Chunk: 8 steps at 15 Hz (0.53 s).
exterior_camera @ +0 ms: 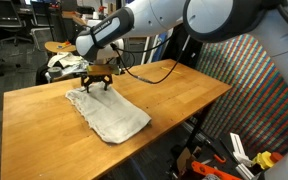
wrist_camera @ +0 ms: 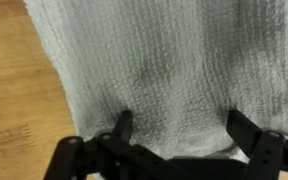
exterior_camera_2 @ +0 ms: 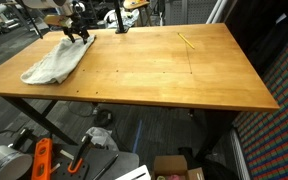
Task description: Fold the towel in half
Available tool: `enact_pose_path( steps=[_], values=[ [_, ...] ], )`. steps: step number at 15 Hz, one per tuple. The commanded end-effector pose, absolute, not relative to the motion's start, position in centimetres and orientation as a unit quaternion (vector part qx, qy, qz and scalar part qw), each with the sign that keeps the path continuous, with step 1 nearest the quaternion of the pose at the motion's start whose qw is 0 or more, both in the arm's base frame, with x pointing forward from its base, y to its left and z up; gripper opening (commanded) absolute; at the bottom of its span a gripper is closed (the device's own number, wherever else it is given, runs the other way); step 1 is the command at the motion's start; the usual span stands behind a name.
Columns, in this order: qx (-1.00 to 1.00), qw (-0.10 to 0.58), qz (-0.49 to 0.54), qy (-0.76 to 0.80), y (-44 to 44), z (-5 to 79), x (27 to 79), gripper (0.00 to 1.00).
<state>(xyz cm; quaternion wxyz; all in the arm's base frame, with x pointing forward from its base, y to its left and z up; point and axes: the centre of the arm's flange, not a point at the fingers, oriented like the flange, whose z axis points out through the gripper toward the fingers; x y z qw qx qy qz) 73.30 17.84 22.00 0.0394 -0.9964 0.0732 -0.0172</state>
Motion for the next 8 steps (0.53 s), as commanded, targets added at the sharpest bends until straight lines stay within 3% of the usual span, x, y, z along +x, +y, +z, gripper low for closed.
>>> enact_pose_path(
  steps=[1, 8],
  values=[
    [-0.995, 0.030, -0.044, 0.083, 16.2, 22.3, 71.8, 1.00],
    [-0.990, 0.014, -0.075, 0.116, 13.3, 22.4, 72.8, 1.00]
  ],
)
